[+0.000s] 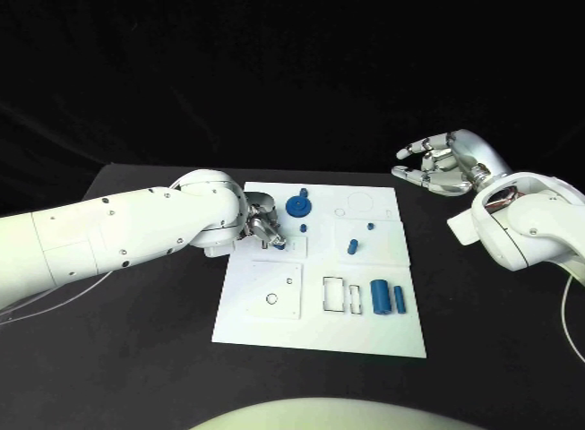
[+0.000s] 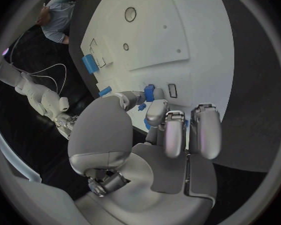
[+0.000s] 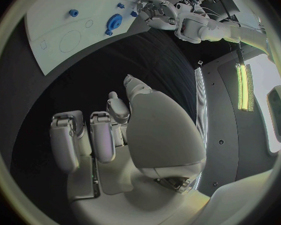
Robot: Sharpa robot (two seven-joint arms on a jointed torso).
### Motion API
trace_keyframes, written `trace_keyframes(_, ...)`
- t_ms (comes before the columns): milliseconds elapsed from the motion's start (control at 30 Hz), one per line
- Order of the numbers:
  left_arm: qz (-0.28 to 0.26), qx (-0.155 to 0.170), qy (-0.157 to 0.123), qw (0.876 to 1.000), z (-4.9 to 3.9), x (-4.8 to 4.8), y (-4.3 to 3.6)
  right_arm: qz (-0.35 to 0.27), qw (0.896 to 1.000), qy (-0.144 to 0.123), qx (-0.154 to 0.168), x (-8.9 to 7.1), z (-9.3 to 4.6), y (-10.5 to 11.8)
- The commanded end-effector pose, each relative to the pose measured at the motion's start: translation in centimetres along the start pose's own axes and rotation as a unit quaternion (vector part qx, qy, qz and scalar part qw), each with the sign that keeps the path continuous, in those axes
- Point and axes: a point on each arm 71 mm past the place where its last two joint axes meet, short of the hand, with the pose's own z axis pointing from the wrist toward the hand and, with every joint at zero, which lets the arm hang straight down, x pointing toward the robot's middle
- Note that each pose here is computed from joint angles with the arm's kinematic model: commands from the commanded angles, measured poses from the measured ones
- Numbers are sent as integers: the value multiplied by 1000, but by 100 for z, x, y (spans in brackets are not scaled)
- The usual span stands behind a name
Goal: Assemble the parts on the task board
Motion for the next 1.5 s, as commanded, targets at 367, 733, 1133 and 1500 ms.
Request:
trace_keyframes(367,23,-2,18,1000,17,29,-22,0,1000,3,-5,13,-6,8)
trace_keyframes(733,27,-3,17,999,66,29,-69,1,1000,3,-6,15,-11,12)
trace_keyframes(1133,30,-4,22,999,81,40,-85,1,1000,3,-5,13,-14,8)
trace_keyframes(1500,33,-5,29,999,79,49,-82,1,1000,3,-5,10,-16,5)
